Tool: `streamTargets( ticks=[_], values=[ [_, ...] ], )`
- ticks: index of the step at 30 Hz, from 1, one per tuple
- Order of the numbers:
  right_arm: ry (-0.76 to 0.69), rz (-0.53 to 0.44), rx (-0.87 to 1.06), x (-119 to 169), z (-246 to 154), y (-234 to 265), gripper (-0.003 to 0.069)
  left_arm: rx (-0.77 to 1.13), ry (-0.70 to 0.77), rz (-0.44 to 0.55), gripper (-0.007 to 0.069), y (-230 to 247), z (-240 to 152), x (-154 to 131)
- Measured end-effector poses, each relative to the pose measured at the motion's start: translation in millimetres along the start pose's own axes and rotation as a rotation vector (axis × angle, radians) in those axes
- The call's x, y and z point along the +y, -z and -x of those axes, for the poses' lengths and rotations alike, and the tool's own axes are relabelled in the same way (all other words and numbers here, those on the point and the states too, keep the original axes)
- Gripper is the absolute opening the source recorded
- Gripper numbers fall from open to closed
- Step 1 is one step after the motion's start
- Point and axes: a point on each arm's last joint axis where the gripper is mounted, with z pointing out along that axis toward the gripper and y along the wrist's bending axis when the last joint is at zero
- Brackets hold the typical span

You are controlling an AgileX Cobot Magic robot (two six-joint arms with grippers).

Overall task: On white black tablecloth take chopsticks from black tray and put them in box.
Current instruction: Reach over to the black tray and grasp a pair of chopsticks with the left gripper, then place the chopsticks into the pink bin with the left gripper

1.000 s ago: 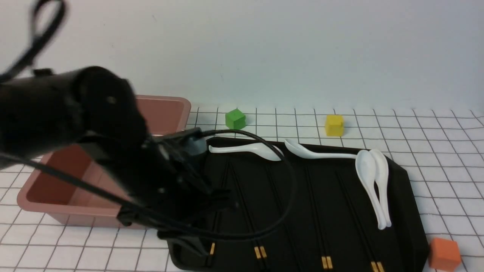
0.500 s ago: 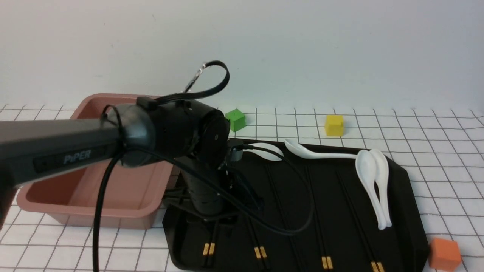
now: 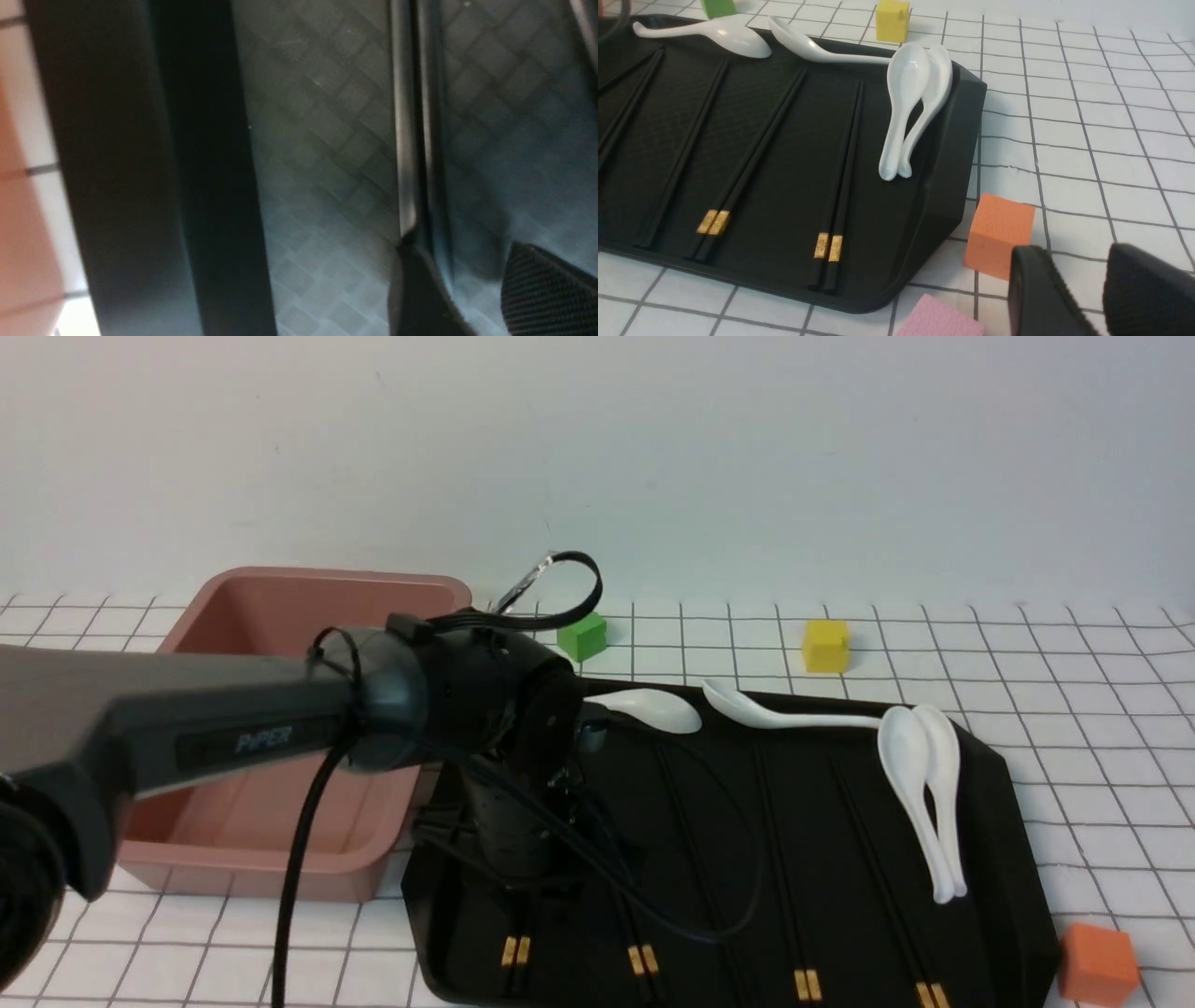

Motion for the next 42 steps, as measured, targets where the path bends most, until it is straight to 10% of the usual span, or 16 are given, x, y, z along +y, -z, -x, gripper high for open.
streamTargets(
  ticks=[19, 27, 34, 42],
  values=[
    [0.000, 0.000, 0.000, 0.0, 0.0, 0.0, 0.0240, 0.034, 0.115, -0.023, 0.0114, -0.3, -0.7, -2.9],
    [0.000, 0.000, 0.000, 0.0, 0.0, 0.0, 0.0240, -0.104, 0.202, -0.175, 0.0114, 98.9, -6.4, -1.3],
    [0.000, 0.000, 0.000, 0.0, 0.0, 0.0, 0.0240, -0.277, 0.305, -0.120, 0.0114, 181.2, -12.7, 68.2],
    [0.000, 0.000, 0.000, 0.0, 0.0, 0.0, 0.0240, -0.244, 0.445, 0.012, 0.0114, 143.4, 13.7, 170.5]
  ],
)
